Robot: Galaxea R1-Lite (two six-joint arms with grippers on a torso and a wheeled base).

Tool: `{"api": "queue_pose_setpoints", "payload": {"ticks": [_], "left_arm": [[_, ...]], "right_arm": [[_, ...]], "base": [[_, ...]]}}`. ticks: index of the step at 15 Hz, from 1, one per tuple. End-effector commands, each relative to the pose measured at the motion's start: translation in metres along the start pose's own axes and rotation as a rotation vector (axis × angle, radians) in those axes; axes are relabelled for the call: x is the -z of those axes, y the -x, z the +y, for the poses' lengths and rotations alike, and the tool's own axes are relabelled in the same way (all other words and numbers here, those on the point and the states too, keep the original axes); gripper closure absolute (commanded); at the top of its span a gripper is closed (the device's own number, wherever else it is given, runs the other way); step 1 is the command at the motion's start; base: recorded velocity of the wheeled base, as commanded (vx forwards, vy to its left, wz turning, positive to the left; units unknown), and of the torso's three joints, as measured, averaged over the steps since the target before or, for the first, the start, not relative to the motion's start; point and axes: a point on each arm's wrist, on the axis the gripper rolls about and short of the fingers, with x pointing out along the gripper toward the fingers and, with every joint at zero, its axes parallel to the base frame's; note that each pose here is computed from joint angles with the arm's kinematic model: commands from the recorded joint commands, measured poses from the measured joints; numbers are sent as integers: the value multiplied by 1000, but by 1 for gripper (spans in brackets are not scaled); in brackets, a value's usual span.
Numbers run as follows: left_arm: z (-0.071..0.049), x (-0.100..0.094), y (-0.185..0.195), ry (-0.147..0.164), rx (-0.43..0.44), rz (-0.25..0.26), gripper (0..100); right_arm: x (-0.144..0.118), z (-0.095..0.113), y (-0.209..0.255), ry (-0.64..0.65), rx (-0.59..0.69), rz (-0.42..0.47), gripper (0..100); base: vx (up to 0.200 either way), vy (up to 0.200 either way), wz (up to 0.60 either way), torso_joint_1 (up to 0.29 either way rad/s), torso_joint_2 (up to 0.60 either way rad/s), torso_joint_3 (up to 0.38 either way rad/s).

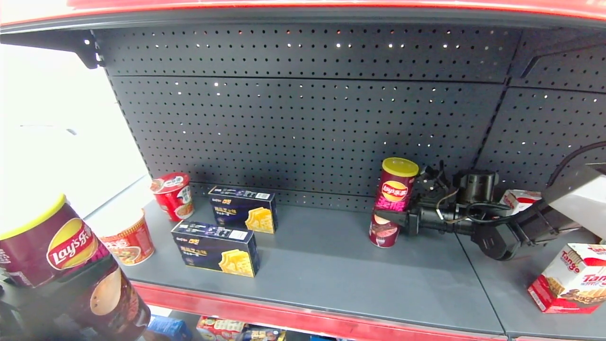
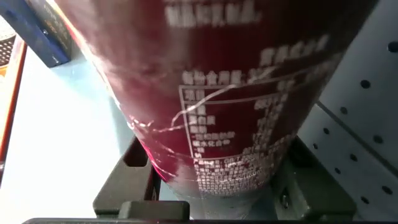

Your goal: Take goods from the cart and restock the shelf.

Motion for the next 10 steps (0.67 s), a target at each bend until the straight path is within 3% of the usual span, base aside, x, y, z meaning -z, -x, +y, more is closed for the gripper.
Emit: {"api": "queue_pose_setpoints", "payload": {"ticks": [1, 10], "left_arm": [[0, 0, 0, 0, 0, 0, 100], [-1, -1, 5, -2, 4, -21, 100]], "right_arm": [[-7, 5, 5, 12, -1, -10, 100], [-12, 58, 53, 27, 1, -23, 100]], "base": [[0, 0, 0, 0, 0, 0], [0, 0, 0, 0, 0, 0]]}}
